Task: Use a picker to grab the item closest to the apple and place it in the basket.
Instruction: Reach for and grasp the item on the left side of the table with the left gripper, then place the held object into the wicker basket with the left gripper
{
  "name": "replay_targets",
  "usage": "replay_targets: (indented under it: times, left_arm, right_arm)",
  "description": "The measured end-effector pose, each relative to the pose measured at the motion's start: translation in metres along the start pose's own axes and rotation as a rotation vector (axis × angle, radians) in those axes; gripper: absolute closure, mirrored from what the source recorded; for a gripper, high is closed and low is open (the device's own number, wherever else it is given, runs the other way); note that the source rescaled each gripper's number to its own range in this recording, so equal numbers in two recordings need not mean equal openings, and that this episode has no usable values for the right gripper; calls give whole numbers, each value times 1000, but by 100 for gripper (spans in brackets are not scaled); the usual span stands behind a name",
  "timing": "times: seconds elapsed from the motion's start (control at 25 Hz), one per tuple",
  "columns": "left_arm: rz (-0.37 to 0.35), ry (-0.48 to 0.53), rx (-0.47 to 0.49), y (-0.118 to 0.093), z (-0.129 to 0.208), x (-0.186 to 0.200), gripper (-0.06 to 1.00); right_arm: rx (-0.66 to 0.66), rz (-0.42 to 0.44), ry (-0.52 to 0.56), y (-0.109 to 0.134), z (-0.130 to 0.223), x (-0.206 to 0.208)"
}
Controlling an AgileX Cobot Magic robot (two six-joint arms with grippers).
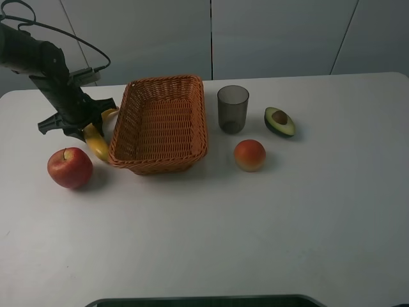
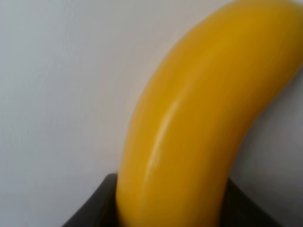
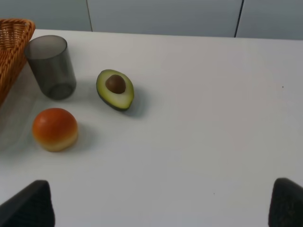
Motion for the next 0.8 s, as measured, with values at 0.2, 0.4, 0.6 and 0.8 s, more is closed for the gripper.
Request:
replay_targets:
  times: [0.2,0.4,0.6,0.8]
  left_arm:
    - [4,-5,0,-1,-1,-1,91]
    - [5,-8,0,-1,-1,-1,91]
    - [12,-18,0,-2,-3,-1,91]
    - [15,-24,1,-3,-4,-1,91]
  right_arm:
    - [0,0,0,0,0,0]
    - [0,0,0,0,0,0]
    - [0,0,0,0,0,0]
    - [0,0,0,0,0,0]
Point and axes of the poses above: a point on each arm's last joint axis where the gripper is mounted, x pointing back along that axis away from the gripper, y along the wrist's bending axis when the last joint is at zero, z = x × y, the point moved 10 cm from there along -x, pointing out along that axis toward the gripper, and after that the axes turned 3 degrees about -x, right-handed, at the moved point
